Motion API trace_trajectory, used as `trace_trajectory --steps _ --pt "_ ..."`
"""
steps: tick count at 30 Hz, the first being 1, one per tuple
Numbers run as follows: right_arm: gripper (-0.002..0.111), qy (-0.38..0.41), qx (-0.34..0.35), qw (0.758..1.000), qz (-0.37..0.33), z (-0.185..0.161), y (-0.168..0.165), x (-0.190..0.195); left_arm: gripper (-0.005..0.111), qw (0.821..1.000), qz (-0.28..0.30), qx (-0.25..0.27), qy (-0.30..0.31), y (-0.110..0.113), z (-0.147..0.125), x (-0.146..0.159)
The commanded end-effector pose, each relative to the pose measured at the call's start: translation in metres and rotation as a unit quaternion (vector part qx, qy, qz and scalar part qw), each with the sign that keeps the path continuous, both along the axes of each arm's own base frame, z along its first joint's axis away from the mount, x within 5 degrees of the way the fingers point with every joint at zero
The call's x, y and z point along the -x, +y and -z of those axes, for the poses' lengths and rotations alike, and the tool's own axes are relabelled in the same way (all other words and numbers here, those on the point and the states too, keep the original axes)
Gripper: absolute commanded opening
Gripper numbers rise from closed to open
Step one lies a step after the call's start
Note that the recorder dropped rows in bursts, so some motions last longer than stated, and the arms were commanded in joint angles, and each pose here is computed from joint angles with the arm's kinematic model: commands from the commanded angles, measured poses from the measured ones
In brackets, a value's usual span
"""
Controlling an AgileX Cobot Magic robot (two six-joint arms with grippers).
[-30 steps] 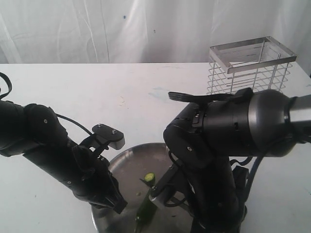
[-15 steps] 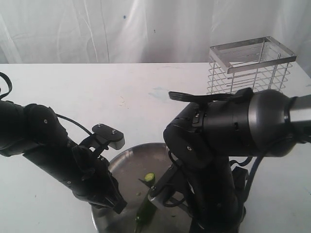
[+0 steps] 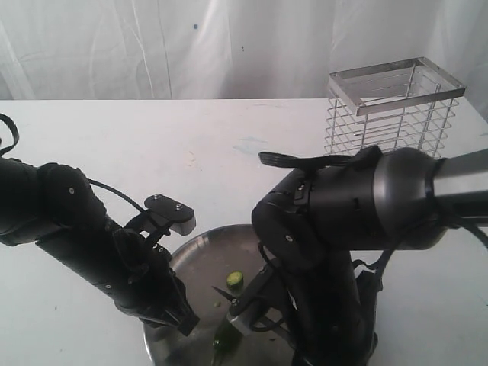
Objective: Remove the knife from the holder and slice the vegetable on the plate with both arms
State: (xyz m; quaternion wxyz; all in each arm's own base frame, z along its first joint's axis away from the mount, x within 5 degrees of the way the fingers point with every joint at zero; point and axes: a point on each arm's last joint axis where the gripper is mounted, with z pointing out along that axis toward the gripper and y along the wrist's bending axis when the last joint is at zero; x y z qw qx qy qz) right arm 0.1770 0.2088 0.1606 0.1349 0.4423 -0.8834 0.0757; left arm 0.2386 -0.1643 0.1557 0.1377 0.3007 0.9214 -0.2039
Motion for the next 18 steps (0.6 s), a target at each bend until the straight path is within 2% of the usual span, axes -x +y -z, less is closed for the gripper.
trace_trajectory --steps 1,11,18 --pt "0.0 0.012 0.013 1.0 -0.004 0.01 0.0 -0.001 0.031 1.0 0.002 0.003 0.009 -0.001 -0.001 0.004" --pt "0.0 0.01 0.016 1.0 -0.008 0.012 0.0 -0.002 0.031 1.0 -0.011 0.008 -0.001 -0.001 -0.004 0.003" --pt "0.0 0.01 0.016 1.0 -0.008 0.012 0.0 -0.002 0.031 0.998 -0.018 0.031 -0.055 0.002 -0.032 0.004"
